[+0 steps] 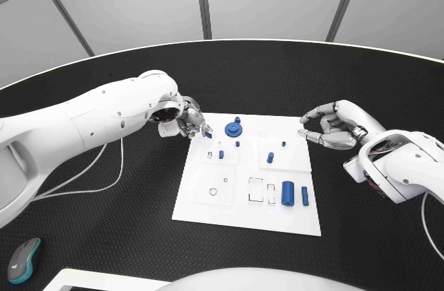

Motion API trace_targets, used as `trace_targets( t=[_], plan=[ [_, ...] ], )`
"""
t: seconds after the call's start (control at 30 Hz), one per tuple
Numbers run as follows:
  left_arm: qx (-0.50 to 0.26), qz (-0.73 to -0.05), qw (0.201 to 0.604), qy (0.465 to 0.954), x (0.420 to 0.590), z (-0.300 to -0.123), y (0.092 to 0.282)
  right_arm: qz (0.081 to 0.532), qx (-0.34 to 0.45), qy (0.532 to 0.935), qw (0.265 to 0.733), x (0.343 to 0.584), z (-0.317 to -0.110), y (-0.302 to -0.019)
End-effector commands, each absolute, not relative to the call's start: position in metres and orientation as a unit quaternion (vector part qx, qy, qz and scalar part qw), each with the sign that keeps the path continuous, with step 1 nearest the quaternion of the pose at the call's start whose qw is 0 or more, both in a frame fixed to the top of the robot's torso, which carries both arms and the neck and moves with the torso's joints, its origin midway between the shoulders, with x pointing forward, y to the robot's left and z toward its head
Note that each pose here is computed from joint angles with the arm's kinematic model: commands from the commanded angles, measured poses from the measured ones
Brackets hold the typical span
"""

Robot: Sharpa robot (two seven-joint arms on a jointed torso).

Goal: Assemble the parts on the task board

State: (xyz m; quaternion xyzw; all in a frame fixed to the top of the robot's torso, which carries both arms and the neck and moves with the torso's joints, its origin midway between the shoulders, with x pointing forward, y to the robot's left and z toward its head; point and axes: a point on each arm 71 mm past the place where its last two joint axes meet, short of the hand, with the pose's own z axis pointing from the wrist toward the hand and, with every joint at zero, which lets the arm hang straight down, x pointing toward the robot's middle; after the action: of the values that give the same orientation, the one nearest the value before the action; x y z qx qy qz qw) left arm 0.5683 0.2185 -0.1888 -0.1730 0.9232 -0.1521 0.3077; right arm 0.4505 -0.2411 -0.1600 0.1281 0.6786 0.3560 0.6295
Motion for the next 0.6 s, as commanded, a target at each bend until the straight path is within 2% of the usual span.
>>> trace_targets(
  t=[0.03,0.3,0.6],
  plan=[
    [-0.168,-0.160,0.314,0.921,0.560,-0.187,0.220,0.356,0.128,0.679,0.630,0.450,-0.160,-0.242],
    [-0.141,-0.149,0.354,0.913,0.548,-0.183,0.223,0.355,0.129,0.678,0.630,0.450,-0.160,-0.242],
    [-0.107,-0.129,0.363,0.916,0.535,-0.189,0.216,0.356,0.129,0.678,0.631,0.450,-0.160,-0.242]
  ],
)
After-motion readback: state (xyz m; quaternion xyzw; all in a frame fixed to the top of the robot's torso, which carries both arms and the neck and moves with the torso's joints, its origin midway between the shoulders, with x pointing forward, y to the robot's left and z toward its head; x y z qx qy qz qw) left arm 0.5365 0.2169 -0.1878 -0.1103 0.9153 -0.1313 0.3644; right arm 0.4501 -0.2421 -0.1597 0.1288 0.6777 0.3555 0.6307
